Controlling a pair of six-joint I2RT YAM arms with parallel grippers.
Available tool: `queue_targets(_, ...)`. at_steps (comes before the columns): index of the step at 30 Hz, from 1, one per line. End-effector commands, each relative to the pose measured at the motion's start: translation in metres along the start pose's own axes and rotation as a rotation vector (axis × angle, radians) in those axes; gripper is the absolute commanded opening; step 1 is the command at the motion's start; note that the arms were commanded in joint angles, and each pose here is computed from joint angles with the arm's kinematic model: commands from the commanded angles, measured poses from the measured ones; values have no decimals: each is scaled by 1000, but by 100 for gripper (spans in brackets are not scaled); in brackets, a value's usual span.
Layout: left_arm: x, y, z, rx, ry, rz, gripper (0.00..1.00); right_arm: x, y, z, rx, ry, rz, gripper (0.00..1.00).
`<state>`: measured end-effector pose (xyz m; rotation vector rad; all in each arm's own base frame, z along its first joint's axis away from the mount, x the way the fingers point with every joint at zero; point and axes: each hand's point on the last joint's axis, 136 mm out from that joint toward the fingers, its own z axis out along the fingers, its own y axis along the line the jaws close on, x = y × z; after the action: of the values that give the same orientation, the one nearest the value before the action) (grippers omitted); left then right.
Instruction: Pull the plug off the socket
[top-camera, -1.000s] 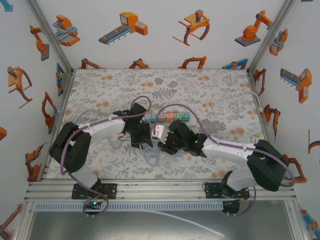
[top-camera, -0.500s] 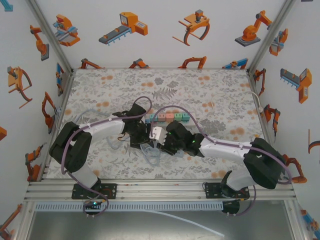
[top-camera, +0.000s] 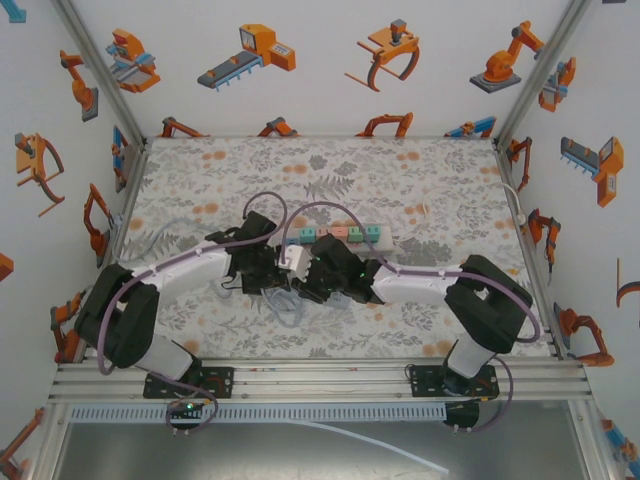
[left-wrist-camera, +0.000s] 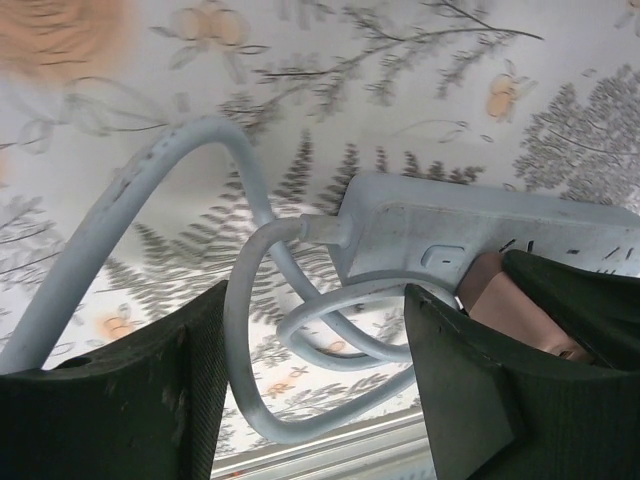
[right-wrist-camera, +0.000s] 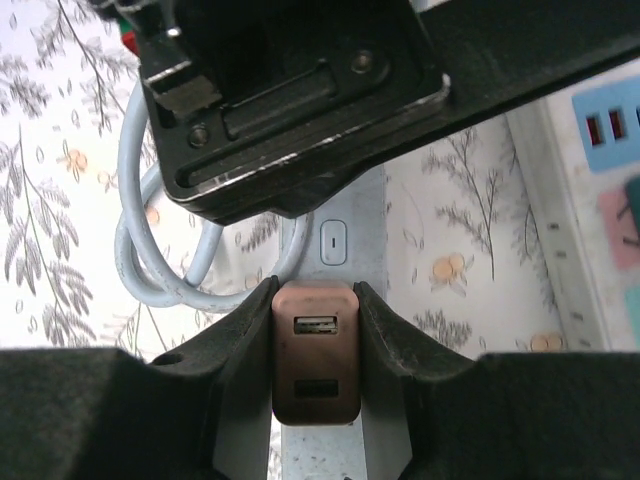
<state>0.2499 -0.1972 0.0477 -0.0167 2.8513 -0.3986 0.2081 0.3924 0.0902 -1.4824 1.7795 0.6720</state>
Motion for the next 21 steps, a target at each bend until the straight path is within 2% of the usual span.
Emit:
queue_targets(1, 50, 67, 8, -211, 139, -15, 63, -93, 1, -1, -4, -314, -92, 0)
queue_targets(6, 45, 19, 12, 68, 149, 33, 71, -90, 5, 4, -15, -278, -126, 0)
queue_targets(8, 40, 7, 14, 122, 139, 32, 72, -91, 6, 4, -15, -278, -129, 0)
queue_targets(16, 64, 53, 39, -128, 272, -19, 59, -102, 6, -1, -10, -299, -136, 0)
queue_targets(21, 67, 57, 42, -118, 256, -45, 58, -102, 8, -3, -27, -305, -111, 0)
